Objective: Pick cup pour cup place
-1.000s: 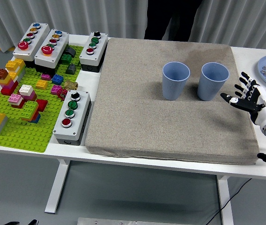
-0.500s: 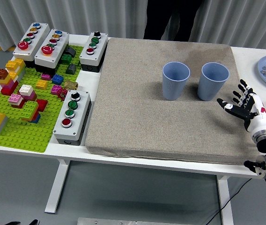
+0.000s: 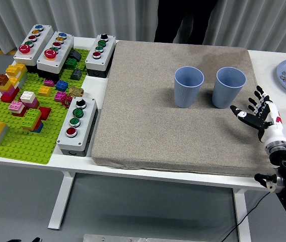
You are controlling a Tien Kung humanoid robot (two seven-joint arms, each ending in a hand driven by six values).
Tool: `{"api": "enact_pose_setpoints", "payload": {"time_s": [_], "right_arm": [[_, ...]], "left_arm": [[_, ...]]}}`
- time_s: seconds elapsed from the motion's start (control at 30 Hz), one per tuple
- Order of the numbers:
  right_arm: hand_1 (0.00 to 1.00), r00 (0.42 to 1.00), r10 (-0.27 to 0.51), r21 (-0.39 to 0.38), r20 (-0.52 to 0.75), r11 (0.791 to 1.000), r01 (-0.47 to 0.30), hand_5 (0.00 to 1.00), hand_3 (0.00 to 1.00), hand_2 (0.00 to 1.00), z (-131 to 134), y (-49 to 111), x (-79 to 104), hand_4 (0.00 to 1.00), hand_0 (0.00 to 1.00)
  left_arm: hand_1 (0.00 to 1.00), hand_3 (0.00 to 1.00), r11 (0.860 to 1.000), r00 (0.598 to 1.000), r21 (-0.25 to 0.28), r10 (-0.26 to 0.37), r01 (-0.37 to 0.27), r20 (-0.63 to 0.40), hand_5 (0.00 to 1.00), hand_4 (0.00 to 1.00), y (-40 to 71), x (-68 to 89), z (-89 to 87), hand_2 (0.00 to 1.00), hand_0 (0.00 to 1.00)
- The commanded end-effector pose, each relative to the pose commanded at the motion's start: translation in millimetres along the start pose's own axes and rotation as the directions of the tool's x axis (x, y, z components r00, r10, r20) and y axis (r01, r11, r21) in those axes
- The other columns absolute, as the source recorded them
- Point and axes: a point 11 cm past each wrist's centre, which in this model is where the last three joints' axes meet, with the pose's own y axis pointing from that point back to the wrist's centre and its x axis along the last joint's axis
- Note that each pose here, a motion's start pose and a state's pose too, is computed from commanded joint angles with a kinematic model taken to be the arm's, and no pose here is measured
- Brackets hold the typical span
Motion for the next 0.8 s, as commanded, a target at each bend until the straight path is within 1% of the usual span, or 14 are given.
{"api": "enact_pose_setpoints", "payload": {"time_s": [0.8], "right_arm": [[0.895,1.0,-0.017,0.006,-0.002,1.0,0.017,0.193,0.972,0.998,-8.4,-9.9,-6.4,0.868,0.923]], "left_arm": [[0.783,0.715,1.0,1.0,-0.007,0.0,0.0,0.001,0.987,0.506,0.6,0.5,3.4,0.827,0.763]]}}
